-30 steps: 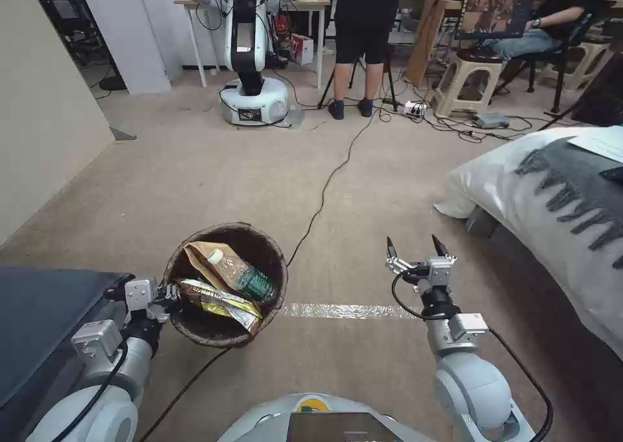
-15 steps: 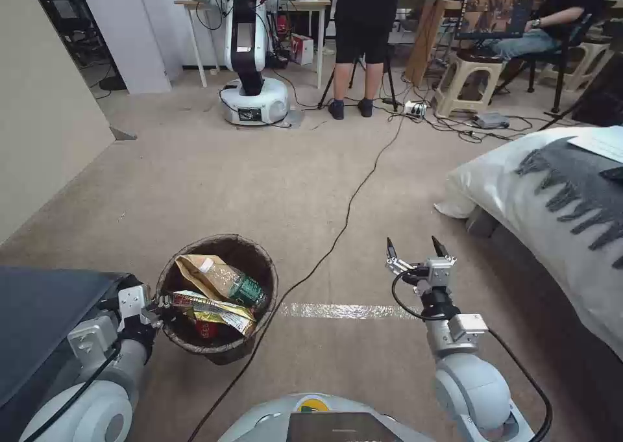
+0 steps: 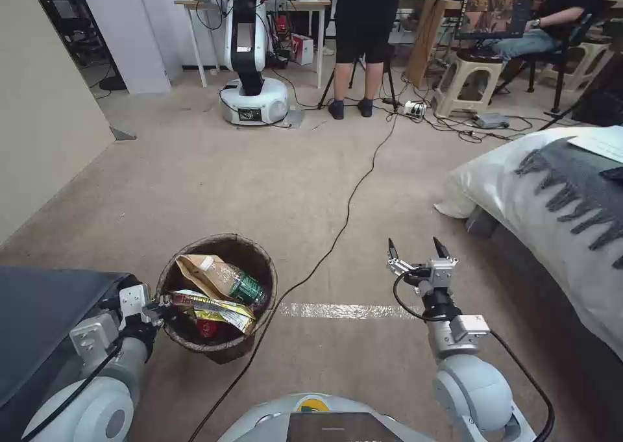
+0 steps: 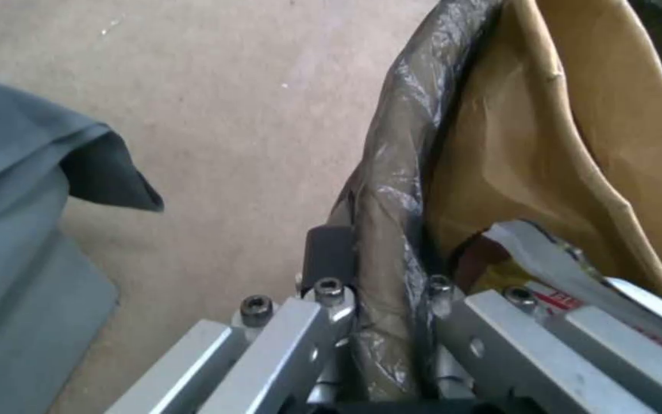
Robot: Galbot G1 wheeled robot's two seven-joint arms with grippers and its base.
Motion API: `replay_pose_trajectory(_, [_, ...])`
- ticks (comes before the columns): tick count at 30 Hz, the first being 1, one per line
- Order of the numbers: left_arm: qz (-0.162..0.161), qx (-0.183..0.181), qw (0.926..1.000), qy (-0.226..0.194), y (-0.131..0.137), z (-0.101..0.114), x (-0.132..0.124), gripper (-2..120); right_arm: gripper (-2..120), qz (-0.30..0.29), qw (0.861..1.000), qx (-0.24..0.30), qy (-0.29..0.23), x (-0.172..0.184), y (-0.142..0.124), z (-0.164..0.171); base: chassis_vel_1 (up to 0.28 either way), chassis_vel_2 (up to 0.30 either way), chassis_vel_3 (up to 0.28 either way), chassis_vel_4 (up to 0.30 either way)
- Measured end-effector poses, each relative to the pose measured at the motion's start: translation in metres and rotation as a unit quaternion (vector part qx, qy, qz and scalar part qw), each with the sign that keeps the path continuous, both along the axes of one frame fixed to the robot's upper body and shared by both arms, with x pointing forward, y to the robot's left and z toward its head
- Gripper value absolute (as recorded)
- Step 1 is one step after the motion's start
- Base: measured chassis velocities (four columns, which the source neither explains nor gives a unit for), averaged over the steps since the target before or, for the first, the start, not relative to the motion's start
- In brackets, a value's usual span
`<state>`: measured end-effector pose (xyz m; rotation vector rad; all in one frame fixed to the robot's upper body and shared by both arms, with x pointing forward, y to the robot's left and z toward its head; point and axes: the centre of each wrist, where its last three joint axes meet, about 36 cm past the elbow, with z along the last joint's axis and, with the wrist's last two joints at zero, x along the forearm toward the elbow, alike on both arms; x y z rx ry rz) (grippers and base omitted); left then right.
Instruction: Pick up the trash bin, then pick up the garbage from the floor and place it into the trash bin.
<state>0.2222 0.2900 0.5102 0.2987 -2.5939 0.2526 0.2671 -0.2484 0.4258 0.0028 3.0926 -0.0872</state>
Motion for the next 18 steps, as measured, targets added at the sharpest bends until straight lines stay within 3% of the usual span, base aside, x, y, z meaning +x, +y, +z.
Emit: replay_pose_trajectory(18, [0.005,-0.020,0.9995,0.022,0.006,-0.022,0.011,0,100,-0.002,1.000,0.002,0.000,0.000,0.000,0.000,0.000,0.000,0.000,0.000])
